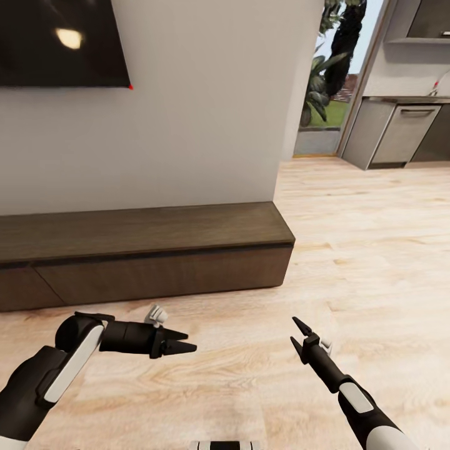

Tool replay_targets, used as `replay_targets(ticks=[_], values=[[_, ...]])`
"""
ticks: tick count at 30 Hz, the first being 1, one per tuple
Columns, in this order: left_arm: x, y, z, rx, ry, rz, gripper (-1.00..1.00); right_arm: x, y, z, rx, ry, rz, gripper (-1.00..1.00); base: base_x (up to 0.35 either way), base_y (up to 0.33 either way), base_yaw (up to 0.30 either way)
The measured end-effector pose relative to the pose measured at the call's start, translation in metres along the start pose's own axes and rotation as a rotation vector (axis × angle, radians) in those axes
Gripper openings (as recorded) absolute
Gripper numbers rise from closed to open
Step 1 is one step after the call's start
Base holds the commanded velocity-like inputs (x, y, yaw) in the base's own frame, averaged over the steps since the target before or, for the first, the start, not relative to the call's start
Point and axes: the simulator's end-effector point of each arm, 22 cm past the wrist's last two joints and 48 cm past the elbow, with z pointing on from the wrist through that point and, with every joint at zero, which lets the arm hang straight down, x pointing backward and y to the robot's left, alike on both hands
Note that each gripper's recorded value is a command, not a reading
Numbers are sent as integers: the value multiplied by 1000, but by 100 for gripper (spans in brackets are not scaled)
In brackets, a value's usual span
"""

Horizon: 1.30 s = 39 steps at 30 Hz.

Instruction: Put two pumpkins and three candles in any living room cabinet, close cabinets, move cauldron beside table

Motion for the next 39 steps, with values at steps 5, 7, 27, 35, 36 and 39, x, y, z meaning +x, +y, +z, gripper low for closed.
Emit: replay_targets(ticks=[5,7,27,35,36,39], values=[[4,4,4,12,6,-11,100,2,-13,0,19,3,12,100,0,0,0],[5,6,5,15,9,-18,100,3,-17,-1,26,3,16,100,0,0,0],[14,16,12,45,22,-55,100,-6,-32,-3,19,-43,76,100,0,0,0],[10,10,8,74,9,-54,100,-11,-14,-5,-62,-52,73,100,102,41,0],[9,10,7,75,5,-54,100,-11,-14,-5,-65,-52,73,100,259,103,0],[7,10,5,75,-3,-54,100,-12,-13,-5,-71,-53,73,100,286,114,0]])
